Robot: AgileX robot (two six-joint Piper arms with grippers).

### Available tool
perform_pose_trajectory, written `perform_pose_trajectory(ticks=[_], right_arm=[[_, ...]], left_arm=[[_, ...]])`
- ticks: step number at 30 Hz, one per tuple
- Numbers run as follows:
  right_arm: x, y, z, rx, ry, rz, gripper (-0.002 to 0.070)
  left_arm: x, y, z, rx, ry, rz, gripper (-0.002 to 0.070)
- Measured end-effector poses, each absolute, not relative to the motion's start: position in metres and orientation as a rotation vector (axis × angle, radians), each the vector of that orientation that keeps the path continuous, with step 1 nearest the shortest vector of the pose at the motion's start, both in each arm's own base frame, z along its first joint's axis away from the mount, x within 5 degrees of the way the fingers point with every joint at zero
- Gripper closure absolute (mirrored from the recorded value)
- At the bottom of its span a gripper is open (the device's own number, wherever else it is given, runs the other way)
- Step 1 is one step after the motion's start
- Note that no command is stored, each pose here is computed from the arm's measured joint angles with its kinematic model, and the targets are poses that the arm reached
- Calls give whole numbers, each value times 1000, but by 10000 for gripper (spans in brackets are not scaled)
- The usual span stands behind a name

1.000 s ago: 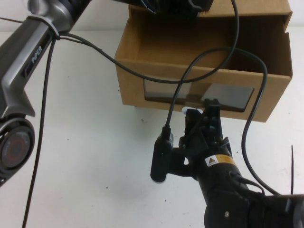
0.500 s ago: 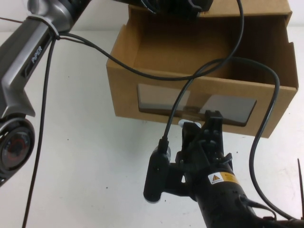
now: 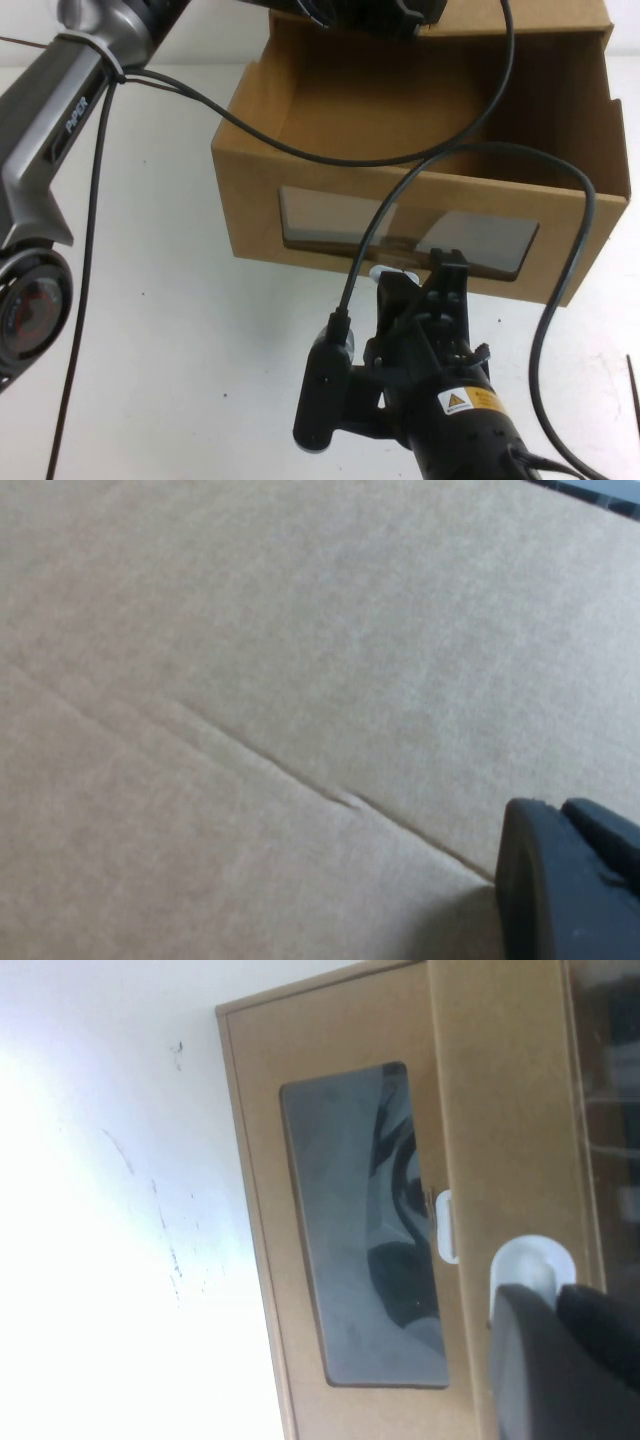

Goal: Open the shoe box
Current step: 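Pull the top drawer of the cardboard box fully open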

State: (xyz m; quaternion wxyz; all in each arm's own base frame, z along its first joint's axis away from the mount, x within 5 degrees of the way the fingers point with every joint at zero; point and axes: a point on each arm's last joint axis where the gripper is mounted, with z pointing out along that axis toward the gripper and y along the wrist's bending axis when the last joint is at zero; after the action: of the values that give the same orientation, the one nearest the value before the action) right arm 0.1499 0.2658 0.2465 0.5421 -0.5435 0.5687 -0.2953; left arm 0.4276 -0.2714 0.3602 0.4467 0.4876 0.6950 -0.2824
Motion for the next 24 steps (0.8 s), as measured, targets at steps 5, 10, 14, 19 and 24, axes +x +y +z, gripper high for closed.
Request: perform_pose_trajectory(ticks=[5,10,14,19,24], right_arm=[[149,265,247,-1289,1354,-697,675],[151,264,247,-1286,1360,-701,675],[152,265,247,-1297,1346,-692,643],[151,269,250,-1318,1282,-687,503],[152,269,251,-1308,1269,-699,366]], left_arm=[[428,-271,360,1208,1722,-698,679],[428,-271,360,1208,1722,-698,679],[428,-271,360,1203,1722,-697,679],[428,-272,360,1197,1720,-706,679],[428,-272,360,1196,1720,-708,679]])
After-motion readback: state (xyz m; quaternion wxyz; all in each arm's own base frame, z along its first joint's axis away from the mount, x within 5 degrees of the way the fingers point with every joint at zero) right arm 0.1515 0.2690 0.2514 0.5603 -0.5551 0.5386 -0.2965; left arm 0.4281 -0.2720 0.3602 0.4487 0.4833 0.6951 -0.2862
